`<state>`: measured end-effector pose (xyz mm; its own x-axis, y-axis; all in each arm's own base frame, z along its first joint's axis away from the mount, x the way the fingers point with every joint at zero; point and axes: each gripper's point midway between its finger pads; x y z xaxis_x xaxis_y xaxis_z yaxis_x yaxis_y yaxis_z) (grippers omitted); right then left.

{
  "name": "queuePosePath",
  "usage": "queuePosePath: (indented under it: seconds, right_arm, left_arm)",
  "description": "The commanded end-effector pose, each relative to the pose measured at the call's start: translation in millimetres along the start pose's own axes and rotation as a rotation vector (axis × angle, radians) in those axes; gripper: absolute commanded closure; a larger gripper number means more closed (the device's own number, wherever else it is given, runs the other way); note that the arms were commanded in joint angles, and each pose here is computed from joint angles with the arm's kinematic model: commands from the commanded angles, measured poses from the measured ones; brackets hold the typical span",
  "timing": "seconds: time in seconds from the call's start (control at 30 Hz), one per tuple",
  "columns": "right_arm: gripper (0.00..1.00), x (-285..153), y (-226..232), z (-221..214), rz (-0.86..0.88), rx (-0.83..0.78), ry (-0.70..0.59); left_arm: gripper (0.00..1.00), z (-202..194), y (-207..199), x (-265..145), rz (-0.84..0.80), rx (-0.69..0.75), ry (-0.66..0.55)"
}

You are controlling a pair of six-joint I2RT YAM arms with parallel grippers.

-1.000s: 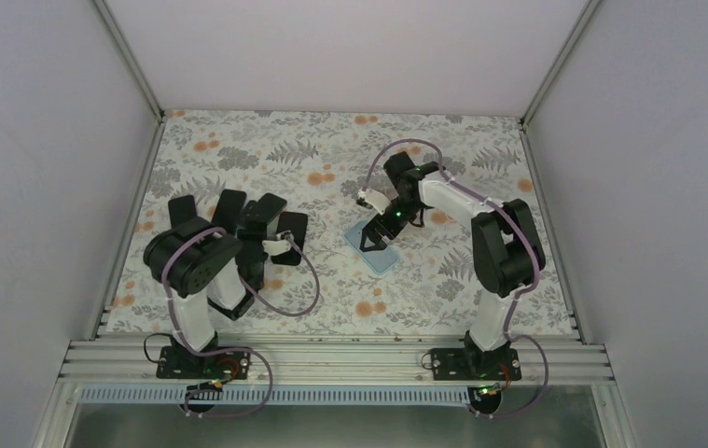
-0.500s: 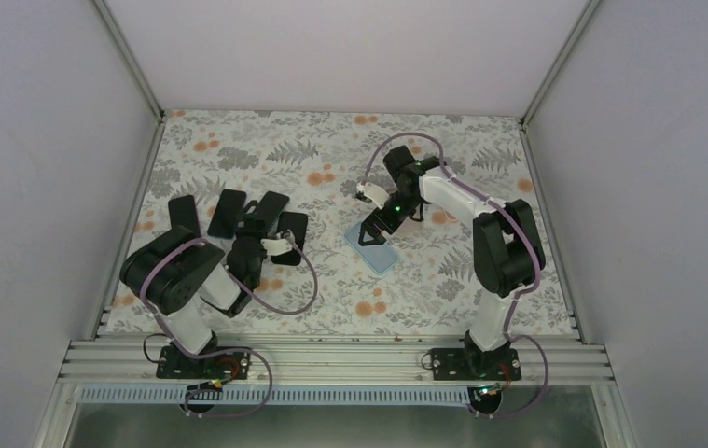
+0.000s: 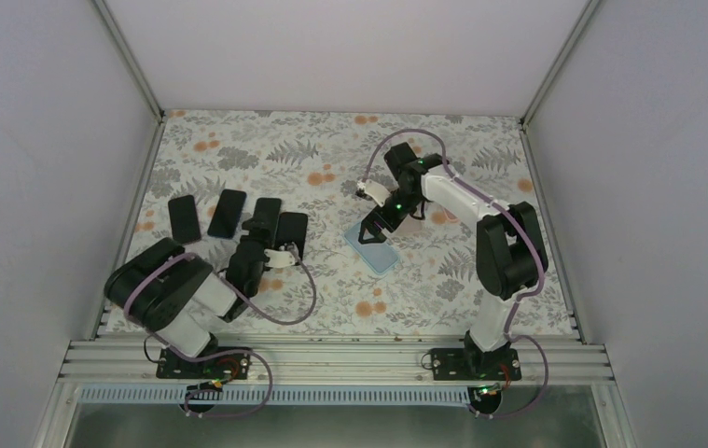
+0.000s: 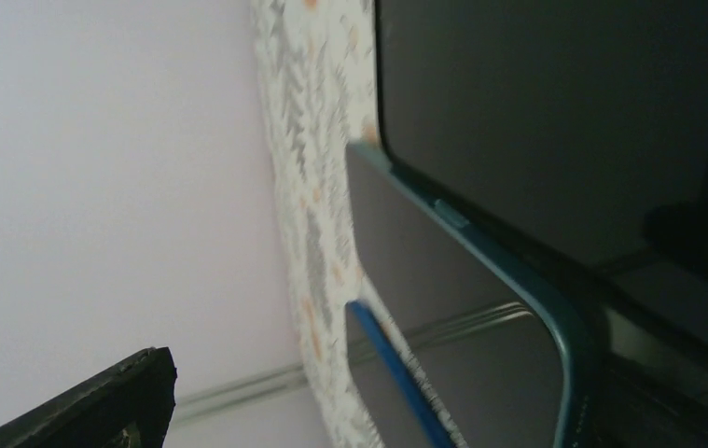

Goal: Take the phone out of the phone case

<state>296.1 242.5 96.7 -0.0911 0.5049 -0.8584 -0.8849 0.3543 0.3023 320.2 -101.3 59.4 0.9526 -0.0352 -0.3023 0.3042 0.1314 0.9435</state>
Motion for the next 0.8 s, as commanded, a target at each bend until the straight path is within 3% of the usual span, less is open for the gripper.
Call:
queuePosePath:
  seconds: [0.0, 0.3, 0.57, 0.77]
  right_arm:
    - [0.0, -14.0, 5.0, 14.7, 0.0, -0.026, -0.046]
    - [0.0, -20.0, 8.5, 21.2, 0.005, -0.037, -0.067]
    - [0.0, -30.3, 15.1, 19.7, -0.004, -0.049, -0.086]
    - [0.0, -27.5, 17.0, 18.5, 0.012, -0.047, -0.093]
  left_arm:
    - [0.0, 20.3, -23.4, -5.1, -0.182, -0.083, -0.071]
    - [0.0, 42.7, -28.6, 6.3, -0.345, -0.147, -0.076]
    - [0.0, 51.6, -52.3, 19.1, -0.332, -0.101, -0.062]
    - [0.0, 89.8, -27.3, 13.1, -0.416, -0.272, -0.165]
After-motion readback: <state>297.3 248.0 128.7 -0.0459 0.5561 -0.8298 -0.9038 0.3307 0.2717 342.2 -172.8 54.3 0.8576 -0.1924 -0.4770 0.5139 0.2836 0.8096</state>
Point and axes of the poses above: each gripper's point midway between its finger pads, its own x axis out along the fingers, its own y axis along the line the jaws close on, z = x × y, and after that the axes turned 9 degrees about -x, right-handed
